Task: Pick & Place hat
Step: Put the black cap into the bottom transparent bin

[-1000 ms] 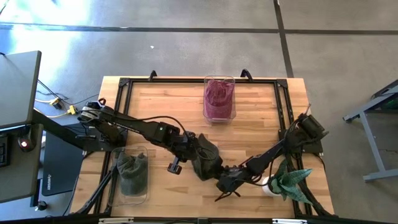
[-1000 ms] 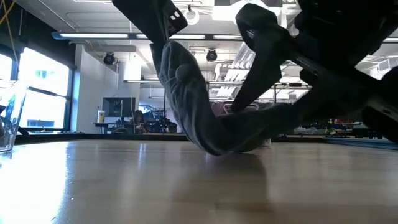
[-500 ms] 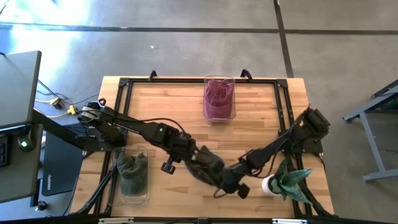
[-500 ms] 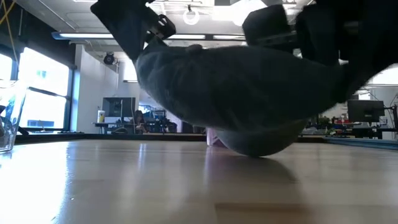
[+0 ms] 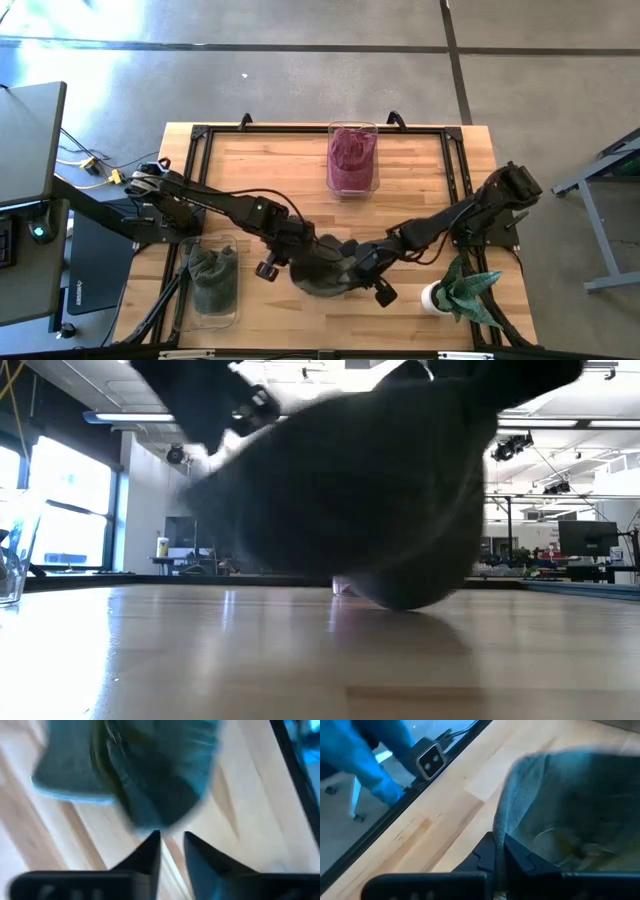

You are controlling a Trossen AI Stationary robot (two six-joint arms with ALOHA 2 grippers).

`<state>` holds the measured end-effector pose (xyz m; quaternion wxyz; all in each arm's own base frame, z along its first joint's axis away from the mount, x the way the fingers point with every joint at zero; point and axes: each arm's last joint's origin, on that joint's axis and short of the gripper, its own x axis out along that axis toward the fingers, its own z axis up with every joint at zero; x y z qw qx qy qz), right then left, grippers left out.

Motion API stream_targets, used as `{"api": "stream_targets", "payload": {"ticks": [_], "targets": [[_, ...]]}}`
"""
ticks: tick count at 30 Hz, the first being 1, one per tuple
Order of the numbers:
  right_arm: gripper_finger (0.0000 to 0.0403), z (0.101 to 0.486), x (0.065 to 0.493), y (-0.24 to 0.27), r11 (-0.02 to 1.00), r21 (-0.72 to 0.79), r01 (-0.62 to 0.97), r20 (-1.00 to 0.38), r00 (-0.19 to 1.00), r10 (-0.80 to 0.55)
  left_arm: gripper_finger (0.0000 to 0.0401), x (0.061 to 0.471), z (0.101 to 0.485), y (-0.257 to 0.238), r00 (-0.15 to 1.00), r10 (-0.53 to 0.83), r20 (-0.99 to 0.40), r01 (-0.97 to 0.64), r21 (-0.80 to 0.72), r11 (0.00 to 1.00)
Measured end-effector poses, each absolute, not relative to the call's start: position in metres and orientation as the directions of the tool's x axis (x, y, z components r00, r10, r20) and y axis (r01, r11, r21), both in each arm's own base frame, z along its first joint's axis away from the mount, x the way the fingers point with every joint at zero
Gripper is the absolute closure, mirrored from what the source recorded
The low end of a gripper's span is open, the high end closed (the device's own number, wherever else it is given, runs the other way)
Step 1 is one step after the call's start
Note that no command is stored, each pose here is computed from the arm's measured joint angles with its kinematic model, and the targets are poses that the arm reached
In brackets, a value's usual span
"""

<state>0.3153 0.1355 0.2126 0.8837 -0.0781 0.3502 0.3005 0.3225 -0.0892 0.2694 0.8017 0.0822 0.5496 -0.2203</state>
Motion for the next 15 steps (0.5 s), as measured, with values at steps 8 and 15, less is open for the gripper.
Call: {"api": "stream_targets", "payload": {"ticks": [8,15], "targets": [[0.0385,0.225,0.31,0.127,0.841,0.116,-0.528,-0.658,0.594,0.463,0.0209,0.314,0.268,-0.098,0.192,-0.368,-0.91,0.371,-0.28,0.885],[0.0395,0.225,0.312,0.116,0.845,0.157,-0.511,-0.661,0.581,0.474,0.0214,0.324,0.266,-0.156,0.542,-0.334,-0.771,0.336,-0.166,0.927]]}}
